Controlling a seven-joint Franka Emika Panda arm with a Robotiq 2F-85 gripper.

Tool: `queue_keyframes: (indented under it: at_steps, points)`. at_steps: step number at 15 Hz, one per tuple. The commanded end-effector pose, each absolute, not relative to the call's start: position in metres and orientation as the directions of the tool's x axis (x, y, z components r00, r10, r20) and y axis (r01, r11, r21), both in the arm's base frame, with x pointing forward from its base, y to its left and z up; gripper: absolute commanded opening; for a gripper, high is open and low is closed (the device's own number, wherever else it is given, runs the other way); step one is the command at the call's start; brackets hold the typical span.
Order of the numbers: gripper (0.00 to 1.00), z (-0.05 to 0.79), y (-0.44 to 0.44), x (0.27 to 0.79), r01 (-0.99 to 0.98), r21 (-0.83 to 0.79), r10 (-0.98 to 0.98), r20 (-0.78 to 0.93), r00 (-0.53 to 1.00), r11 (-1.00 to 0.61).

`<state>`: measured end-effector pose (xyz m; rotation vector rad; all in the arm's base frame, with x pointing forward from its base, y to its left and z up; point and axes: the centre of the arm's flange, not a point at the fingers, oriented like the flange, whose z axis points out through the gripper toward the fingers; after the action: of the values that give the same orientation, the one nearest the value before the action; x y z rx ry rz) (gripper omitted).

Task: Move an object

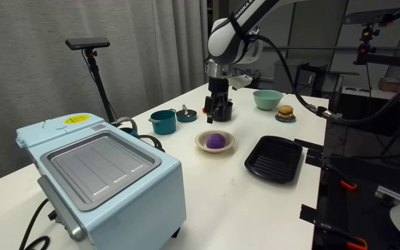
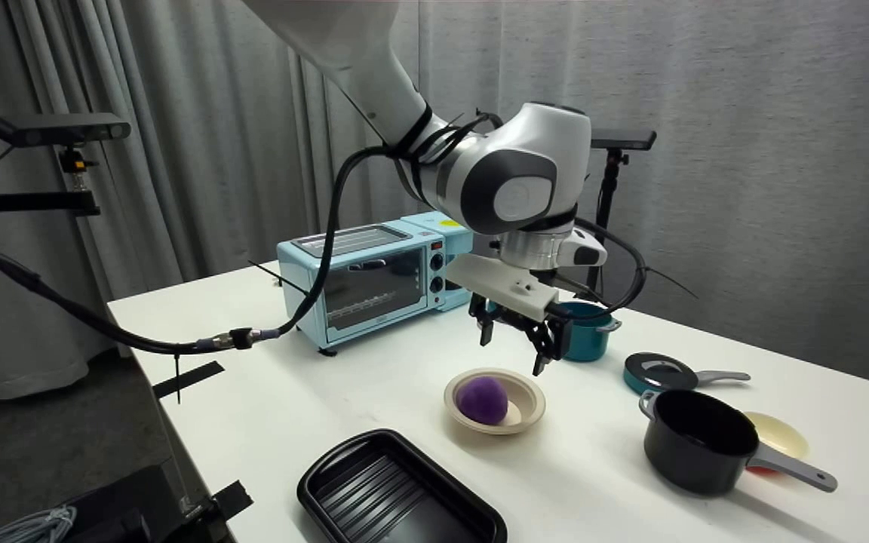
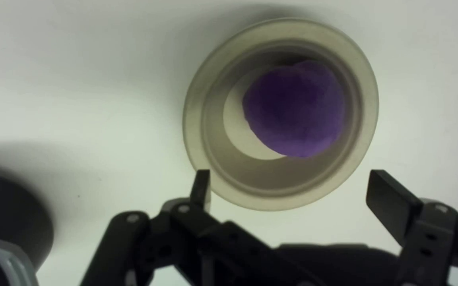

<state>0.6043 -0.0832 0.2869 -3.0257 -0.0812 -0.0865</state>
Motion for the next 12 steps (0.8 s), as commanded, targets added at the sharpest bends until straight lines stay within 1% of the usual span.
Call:
queue_keyframes:
  at_steps: [1,2,12]
  points:
    - [1.00,0.2963,-0.0912,0.5962,0.055,-0.124,0.050,0.046,0.998,-0.991]
    - [1.00,0.2879,-0.0849,0.6036,0.054,-0.112,0.048,0.057,0.997,-0.992]
    - [1.00,0.2873,-0.0872,0.6027,0.050,-0.111,0.044,0.053,0.998,-0.993]
